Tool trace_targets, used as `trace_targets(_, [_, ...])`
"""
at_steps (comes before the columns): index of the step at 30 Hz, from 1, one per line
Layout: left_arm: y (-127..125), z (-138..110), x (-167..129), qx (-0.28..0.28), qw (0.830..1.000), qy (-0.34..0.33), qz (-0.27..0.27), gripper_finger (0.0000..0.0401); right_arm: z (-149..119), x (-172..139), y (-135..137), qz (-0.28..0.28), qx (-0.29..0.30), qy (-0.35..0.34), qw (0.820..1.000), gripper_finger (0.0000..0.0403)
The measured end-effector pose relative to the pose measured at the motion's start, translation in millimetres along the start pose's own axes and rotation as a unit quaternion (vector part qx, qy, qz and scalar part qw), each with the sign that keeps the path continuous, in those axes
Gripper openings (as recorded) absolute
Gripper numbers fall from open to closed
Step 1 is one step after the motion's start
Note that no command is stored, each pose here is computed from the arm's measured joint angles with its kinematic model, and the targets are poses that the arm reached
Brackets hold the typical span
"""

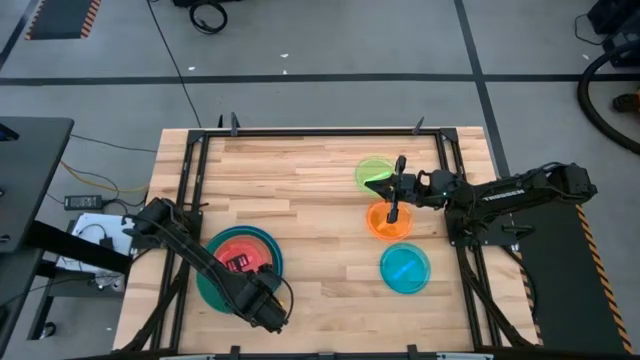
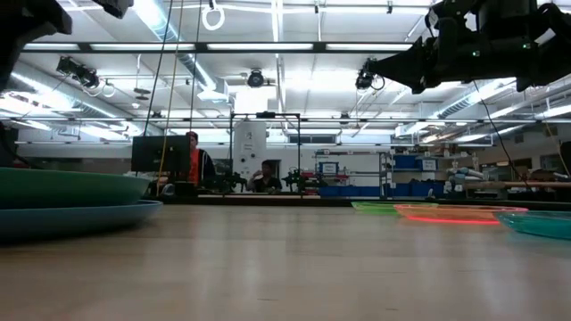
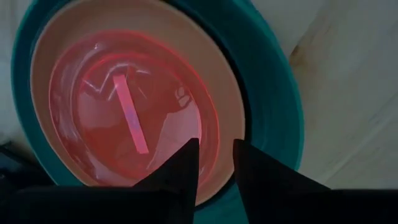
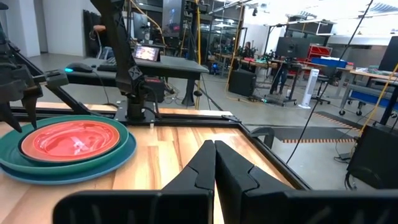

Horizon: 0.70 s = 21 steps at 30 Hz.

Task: Stack plastic plates
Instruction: Stack the light orange plate on top of the pink plate

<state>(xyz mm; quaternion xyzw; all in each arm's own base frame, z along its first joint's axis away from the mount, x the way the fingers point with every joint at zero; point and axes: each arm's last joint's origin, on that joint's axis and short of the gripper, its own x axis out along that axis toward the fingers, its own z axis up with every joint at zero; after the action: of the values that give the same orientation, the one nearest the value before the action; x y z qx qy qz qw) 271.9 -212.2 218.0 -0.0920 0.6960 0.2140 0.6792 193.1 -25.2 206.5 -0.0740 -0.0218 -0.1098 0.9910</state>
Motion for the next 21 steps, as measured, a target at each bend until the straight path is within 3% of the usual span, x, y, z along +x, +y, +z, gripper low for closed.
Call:
trace_targets(5, [-0.6, 12.2, 0.8, 0.038, 0.999, -0.018, -0.025, 0.0107, -3.8, -0.1, 0.6, 0.003, 0.011, 0.02, 1.0, 0.0011])
trace_targets(13, [11.4, 36.8, 3.2, 0.09, 0.995, -0.035, -0.021, 0.0107, -12.8, -1.0, 3.0, 0.016, 0.043, 0.067, 0.997, 0.0011])
trace_targets(21, [18.3, 64.5, 4.6, 0.16, 0.982, -0.09, -0.031, 0.0107, -21.5, -3.5, 11.2, 0.05, 0.081, 0.116, 0.989, 0.0011])
